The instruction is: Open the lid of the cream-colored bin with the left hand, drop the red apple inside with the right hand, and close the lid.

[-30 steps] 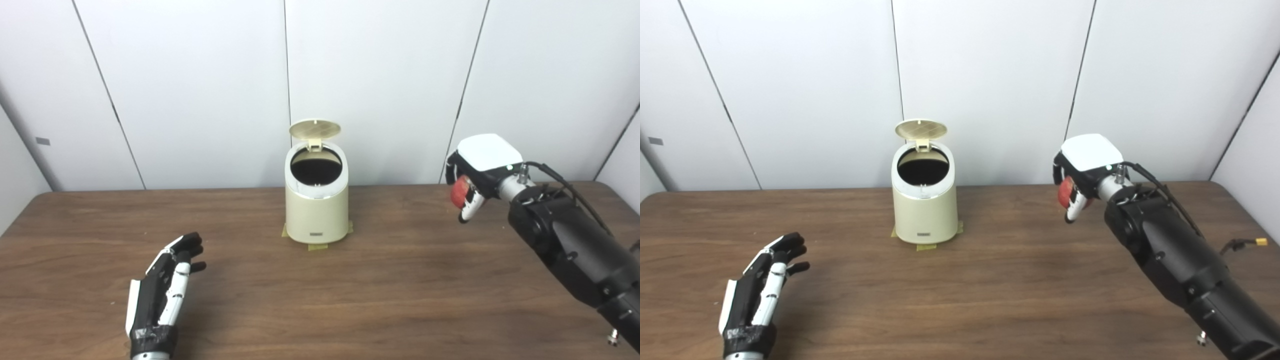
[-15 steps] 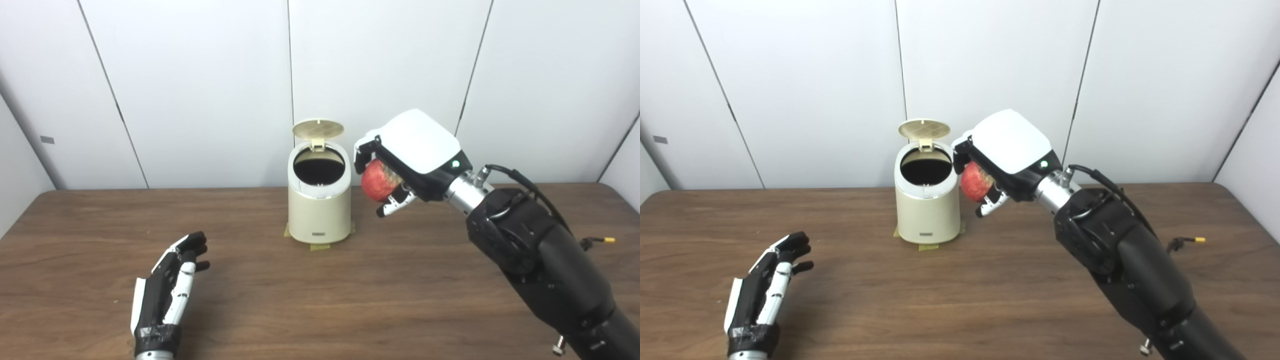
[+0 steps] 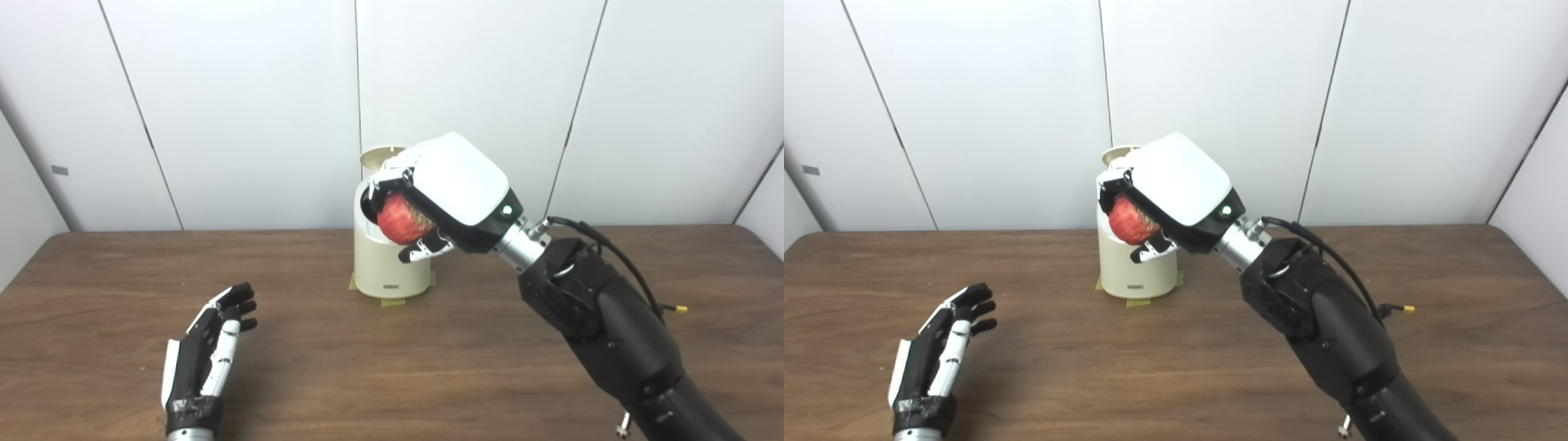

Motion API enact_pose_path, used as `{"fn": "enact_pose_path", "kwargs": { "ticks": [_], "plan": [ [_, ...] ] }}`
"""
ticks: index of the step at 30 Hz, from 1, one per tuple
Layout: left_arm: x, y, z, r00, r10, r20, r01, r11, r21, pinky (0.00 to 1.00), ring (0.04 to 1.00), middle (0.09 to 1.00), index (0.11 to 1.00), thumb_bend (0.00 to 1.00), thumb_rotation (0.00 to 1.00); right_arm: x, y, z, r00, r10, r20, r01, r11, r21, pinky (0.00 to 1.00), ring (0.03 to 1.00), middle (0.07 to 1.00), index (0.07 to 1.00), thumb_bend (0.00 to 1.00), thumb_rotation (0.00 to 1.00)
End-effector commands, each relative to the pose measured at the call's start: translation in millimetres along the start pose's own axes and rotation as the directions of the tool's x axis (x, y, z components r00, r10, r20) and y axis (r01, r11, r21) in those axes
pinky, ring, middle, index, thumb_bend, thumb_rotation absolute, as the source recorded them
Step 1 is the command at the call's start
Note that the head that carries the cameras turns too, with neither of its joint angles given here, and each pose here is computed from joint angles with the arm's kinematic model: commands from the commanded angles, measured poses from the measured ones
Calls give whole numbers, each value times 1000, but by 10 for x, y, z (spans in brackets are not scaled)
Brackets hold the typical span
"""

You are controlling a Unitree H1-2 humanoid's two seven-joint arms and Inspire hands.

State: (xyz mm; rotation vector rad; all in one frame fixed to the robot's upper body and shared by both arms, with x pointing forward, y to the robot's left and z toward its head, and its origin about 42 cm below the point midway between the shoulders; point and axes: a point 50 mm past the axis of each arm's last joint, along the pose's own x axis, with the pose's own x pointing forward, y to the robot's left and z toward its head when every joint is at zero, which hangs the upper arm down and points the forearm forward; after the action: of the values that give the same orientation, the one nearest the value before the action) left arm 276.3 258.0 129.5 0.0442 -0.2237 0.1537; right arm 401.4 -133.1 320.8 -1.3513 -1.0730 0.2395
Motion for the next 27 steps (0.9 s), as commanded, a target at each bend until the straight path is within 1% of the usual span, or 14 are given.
{"fn": "enact_pose_path", "kwargs": {
  "ticks": [1, 6, 11, 14, 16, 25, 27],
  "plan": [
    [106, -15, 91, 998, -8, 61, 8, 1000, 3, 730, 796, 809, 773, 328, 651, 221, -185, -32, 993, -108, 44, 109, 994, -30, 351, 465, 555, 443, 496, 0],
    [107, -17, 102, 998, -8, 57, 8, 1000, 2, 730, 799, 810, 775, 325, 647, 371, -102, -70, 990, -133, 49, 136, 989, -56, 349, 456, 543, 431, 496, 0],
    [99, -10, 95, 998, -10, 61, 10, 1000, -5, 741, 804, 812, 774, 319, 662, 512, -65, -148, 993, -116, 24, 118, 991, -61, 367, 466, 537, 433, 497, 0],
    [98, -4, 96, 998, -12, 64, 12, 1000, -8, 737, 798, 810, 773, 316, 651, 577, -60, -190, 994, -110, 18, 111, 991, -68, 377, 470, 541, 442, 498, 0],
    [96, -4, 99, 998, -14, 64, 14, 1000, -5, 727, 798, 812, 776, 329, 662, 624, -51, -235, 994, -105, 9, 106, 992, -69, 378, 468, 540, 446, 498, 0],
    [94, -15, 108, 998, -17, 64, 17, 1000, 7, 719, 809, 813, 776, 312, 654, 712, 34, -414, 992, -119, -43, 115, 990, -84, 384, 468, 540, 447, 498, 0],
    [96, -10, 102, 998, -15, 62, 14, 1000, 9, 718, 811, 816, 778, 306, 659, 718, 36, -427, 992, -117, -56, 111, 990, -92, 358, 471, 553, 450, 495, 0]
  ]
}}
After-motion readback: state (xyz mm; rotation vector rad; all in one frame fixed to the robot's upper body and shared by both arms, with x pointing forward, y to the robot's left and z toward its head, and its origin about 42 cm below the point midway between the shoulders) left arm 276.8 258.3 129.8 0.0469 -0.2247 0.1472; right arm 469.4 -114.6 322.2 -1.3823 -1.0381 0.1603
